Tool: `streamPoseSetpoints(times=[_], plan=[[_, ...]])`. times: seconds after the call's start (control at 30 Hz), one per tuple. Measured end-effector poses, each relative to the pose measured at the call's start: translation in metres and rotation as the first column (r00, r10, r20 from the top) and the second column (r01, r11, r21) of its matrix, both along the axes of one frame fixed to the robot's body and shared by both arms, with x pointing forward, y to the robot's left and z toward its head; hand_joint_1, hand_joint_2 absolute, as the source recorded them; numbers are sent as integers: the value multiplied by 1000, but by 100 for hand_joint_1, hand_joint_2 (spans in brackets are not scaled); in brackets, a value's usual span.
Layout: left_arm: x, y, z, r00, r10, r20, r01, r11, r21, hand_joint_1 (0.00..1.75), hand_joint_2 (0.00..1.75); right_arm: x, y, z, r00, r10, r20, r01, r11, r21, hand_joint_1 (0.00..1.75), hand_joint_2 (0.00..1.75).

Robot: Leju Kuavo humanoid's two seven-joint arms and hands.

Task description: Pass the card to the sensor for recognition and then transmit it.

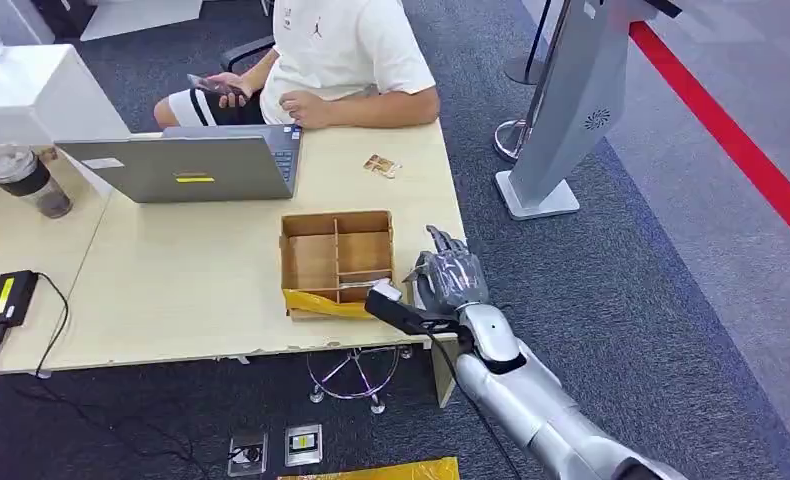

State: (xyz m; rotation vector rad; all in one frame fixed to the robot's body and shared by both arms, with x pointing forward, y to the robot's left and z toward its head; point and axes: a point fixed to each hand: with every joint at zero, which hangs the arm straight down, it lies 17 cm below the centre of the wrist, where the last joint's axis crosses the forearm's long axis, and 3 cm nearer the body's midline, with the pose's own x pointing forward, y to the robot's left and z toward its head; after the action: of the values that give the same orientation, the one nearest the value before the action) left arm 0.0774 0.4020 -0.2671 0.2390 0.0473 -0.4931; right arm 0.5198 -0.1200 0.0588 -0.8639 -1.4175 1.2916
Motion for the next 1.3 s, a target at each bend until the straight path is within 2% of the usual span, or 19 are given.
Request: streamPoseSetpoints(times=[0.47, 0.83, 1.3], plan=[[0, -2, 0, 1000, 9, -3, -9, 1000, 3, 0, 175, -4, -18, -29, 997, -53, -61, 51, 998, -20, 175, 175], [-2, -2, -1, 1000, 7, -6, -7, 1000, 5, 0, 175, 3, -59, -36, 978, -182, -97, 188, 980, 58, 175, 175], [-5, -5, -1, 1000, 15, -17, -15, 1000, 5, 0, 175, 10, -79, -22, 967, -248, -61, 254, 959, 122, 175, 175]])
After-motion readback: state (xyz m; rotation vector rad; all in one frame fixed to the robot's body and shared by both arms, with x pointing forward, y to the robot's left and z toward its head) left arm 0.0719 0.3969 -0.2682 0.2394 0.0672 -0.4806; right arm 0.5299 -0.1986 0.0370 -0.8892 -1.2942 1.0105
